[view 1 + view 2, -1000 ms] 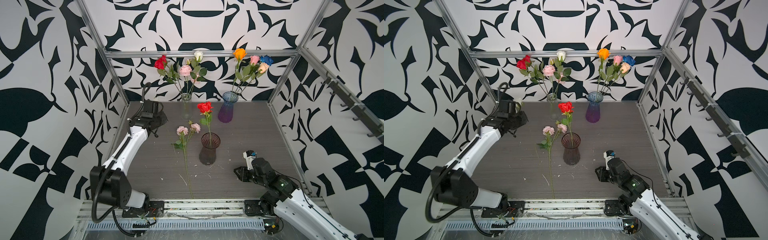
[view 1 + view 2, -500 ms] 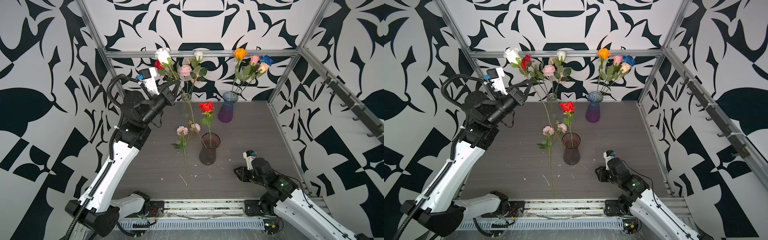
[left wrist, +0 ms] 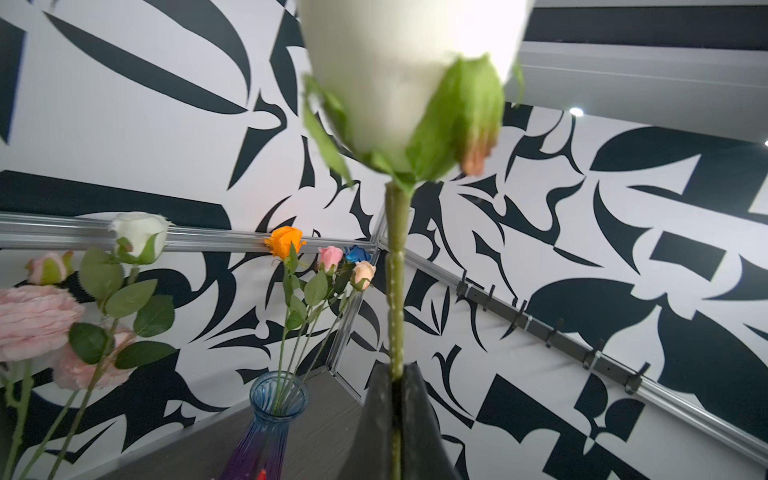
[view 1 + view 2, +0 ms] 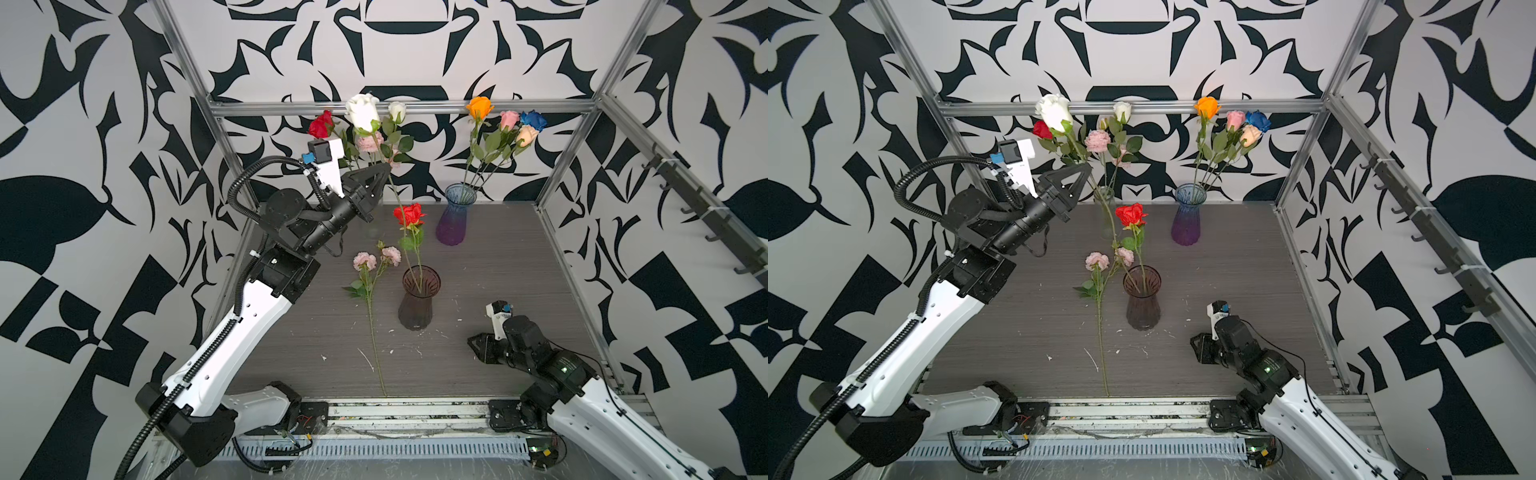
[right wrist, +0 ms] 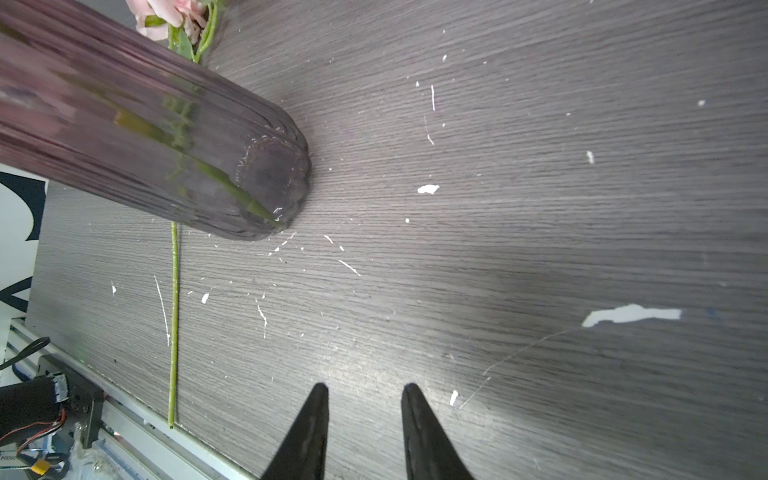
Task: Arrange the flowers into the vase
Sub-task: 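Raise the white rose high and carry it toward the vases with the left gripper, then lower the white rose stem into the dark pink vase with the left gripper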
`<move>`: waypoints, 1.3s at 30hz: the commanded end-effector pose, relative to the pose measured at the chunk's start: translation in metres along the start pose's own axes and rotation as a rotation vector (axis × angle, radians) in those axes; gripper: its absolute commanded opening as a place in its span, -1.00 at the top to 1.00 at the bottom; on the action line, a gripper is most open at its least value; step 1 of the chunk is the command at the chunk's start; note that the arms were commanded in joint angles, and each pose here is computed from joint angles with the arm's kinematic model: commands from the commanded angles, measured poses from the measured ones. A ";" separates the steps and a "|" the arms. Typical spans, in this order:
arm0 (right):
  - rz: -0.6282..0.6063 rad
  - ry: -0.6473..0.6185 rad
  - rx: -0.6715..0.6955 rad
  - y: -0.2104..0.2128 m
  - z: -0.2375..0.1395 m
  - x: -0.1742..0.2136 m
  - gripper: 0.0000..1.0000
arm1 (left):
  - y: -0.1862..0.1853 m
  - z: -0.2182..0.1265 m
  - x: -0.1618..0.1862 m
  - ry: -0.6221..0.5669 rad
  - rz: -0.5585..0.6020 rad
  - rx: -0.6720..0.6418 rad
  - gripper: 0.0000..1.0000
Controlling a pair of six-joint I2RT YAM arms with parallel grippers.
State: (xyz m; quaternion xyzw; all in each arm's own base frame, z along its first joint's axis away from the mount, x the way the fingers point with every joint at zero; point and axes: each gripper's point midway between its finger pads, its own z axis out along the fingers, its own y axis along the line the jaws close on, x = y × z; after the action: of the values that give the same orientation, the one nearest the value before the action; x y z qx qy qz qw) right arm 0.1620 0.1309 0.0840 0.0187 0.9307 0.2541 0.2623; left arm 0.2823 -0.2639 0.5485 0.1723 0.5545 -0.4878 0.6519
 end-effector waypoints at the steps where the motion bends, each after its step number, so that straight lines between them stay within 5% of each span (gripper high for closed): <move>1: -0.020 -0.032 -0.009 0.003 -0.001 -0.007 0.34 | -0.018 0.006 0.004 0.006 0.131 0.039 1.00; 20: -0.021 -0.034 -0.013 0.004 -0.001 -0.007 0.33 | -0.033 0.027 0.142 0.381 0.320 0.044 0.87; 28: -0.020 -0.029 -0.009 0.003 0.000 -0.006 0.33 | -0.022 0.028 0.161 0.459 0.279 -0.004 0.53; 39: -0.020 -0.029 -0.008 0.003 0.000 -0.006 0.33 | -0.015 0.024 0.161 0.456 0.272 -0.045 0.45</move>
State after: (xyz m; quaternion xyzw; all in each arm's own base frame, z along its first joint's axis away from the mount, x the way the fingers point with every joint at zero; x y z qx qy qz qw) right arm 0.1619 0.1308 0.0836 0.0187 0.9309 0.2539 0.2620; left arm 0.2675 -0.3668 0.4106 0.3484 0.6674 -0.3352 0.5664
